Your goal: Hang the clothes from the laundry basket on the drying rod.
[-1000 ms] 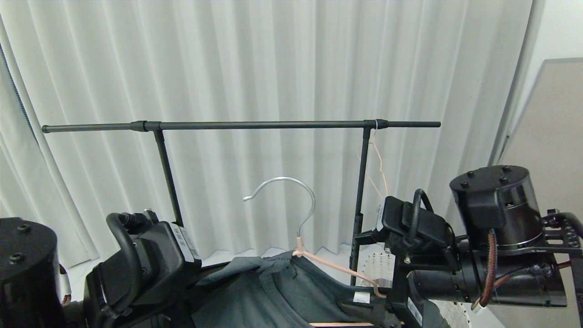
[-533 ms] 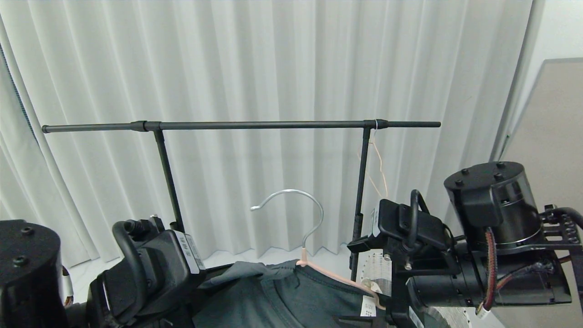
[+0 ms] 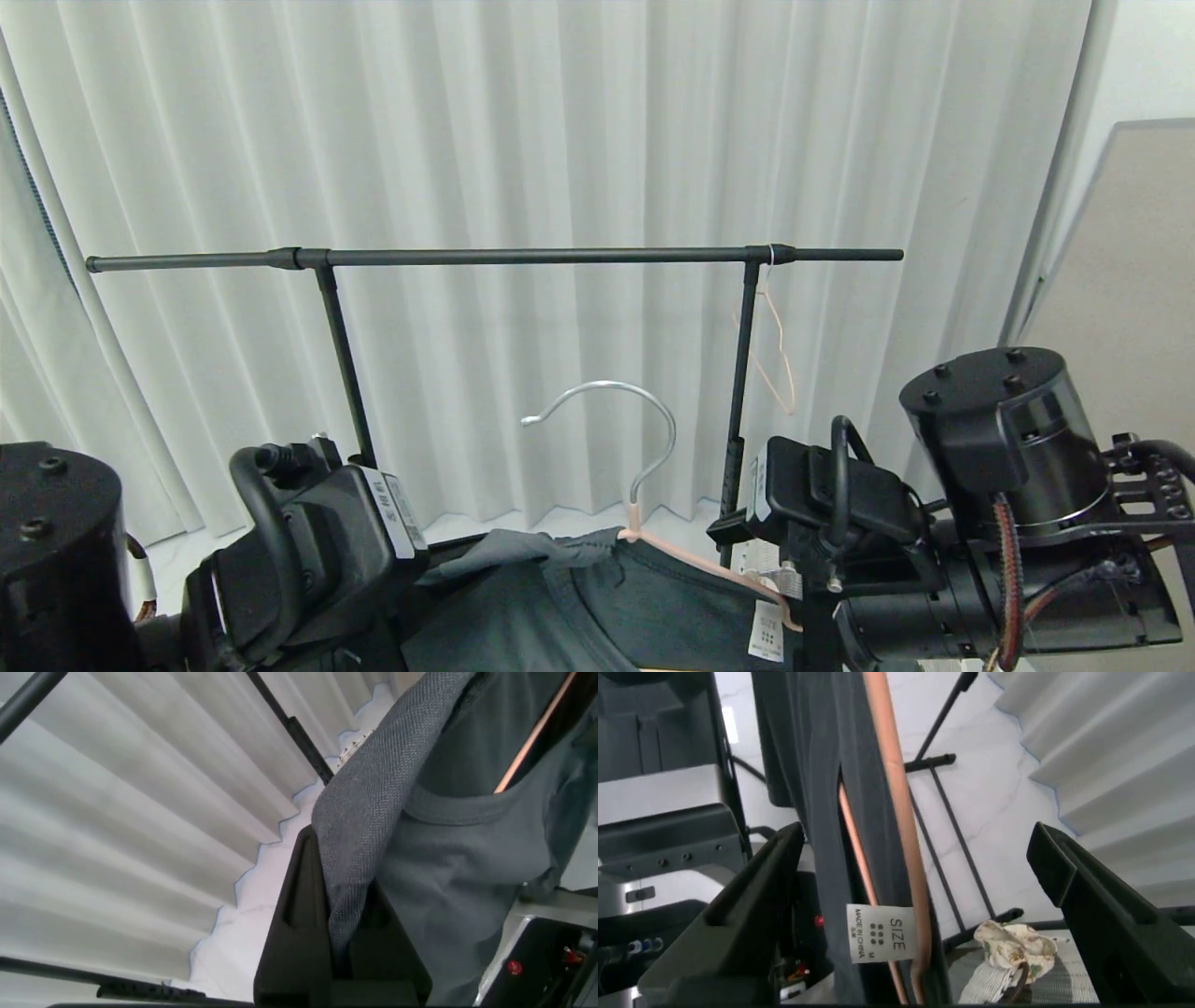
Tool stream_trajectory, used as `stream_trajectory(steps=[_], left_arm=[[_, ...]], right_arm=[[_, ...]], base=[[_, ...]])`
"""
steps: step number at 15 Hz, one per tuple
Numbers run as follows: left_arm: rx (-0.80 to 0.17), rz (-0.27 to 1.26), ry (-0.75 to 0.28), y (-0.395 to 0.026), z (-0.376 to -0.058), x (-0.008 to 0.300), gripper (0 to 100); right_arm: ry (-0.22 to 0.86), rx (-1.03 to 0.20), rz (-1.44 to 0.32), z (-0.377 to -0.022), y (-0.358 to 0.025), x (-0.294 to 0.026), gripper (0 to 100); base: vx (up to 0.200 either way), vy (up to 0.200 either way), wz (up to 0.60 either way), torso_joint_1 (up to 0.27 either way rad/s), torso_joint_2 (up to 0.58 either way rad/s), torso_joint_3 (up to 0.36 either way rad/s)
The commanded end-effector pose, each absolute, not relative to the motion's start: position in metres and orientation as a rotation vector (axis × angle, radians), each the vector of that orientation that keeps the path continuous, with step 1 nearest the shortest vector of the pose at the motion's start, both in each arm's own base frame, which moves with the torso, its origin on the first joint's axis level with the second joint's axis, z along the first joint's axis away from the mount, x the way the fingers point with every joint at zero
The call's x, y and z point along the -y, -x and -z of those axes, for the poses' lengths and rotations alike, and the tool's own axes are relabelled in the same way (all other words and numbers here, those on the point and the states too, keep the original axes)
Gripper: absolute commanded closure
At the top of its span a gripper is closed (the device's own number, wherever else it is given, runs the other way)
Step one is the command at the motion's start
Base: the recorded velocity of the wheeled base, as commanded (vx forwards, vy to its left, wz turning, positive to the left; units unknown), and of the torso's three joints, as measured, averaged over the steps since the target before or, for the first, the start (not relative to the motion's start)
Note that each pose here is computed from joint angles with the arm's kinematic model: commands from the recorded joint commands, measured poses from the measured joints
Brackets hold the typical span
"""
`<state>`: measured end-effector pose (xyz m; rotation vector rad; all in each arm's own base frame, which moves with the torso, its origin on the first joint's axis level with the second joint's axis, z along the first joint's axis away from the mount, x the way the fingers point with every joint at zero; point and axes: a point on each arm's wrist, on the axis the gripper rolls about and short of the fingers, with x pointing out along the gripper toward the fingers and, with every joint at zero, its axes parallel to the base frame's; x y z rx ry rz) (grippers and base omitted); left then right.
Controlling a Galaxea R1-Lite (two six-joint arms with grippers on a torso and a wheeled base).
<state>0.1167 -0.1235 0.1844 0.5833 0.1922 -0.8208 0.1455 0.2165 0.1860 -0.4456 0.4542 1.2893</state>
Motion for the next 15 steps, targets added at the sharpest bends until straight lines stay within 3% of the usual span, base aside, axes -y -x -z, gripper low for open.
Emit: stream_trajectory(steps=[1,12,13,15], left_arm=[[-0.192,0.831,-0.587,-0.1159,-0.1842,0.1253,100],[-0.184,0.836,-0.585,-0.1146,-0.1851,0.1254,100],[-0.181,0.835,-0.584,-0.1142,-0.1856,0.1250,100],[-0.178,0.835,-0.582,-0.1141,-0.1863,0.1249,100]], right_arm=[[0.448,-0.460,-1.293,-0.1857,-0.1441,-0.2172,0],[0.409,-0.502,-1.293,-0.1839,-0.1404,-0.2196,0],[0.409,-0.504,-1.291,-0.1835,-0.1406,-0.2198,100],[0.410,-0.503,-1.290,-0.1835,-0.1406,-0.2198,100]], base=[[0.000,0.000,0.00,0.000,0.00,0.000],[0.000,0.000,0.00,0.000,0.00,0.000],[0.000,0.000,0.00,0.000,0.00,0.000],[0.000,0.000,0.00,0.000,0.00,0.000]])
